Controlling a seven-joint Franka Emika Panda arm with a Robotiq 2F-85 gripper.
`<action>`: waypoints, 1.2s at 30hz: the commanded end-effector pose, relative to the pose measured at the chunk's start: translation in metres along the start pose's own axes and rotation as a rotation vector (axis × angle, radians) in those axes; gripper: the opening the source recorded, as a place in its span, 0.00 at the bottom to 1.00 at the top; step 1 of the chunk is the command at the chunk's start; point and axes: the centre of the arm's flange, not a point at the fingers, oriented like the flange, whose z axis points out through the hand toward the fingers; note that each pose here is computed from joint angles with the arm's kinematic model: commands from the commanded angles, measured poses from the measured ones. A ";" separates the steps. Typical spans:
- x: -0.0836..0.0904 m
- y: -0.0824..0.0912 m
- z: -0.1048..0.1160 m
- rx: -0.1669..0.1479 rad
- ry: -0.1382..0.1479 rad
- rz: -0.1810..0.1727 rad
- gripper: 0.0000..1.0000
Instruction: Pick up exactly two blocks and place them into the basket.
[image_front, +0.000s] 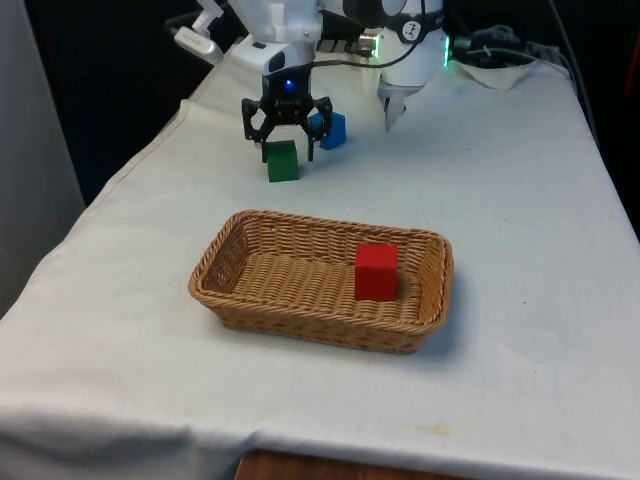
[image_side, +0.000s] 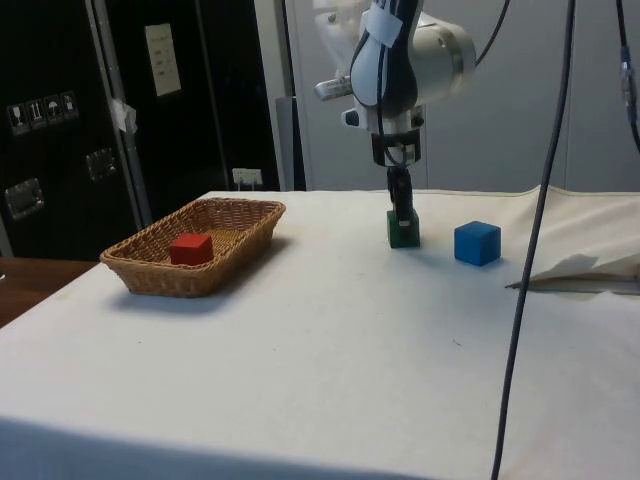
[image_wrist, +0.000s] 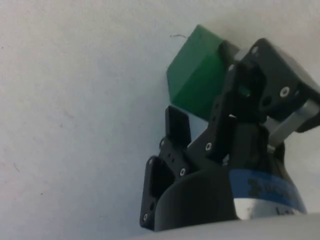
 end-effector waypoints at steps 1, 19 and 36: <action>0.000 0.000 0.000 0.001 -0.001 0.000 0.33; 0.010 0.007 -0.014 -0.002 0.019 0.011 0.00; 0.041 0.020 -0.065 0.014 0.071 0.053 0.00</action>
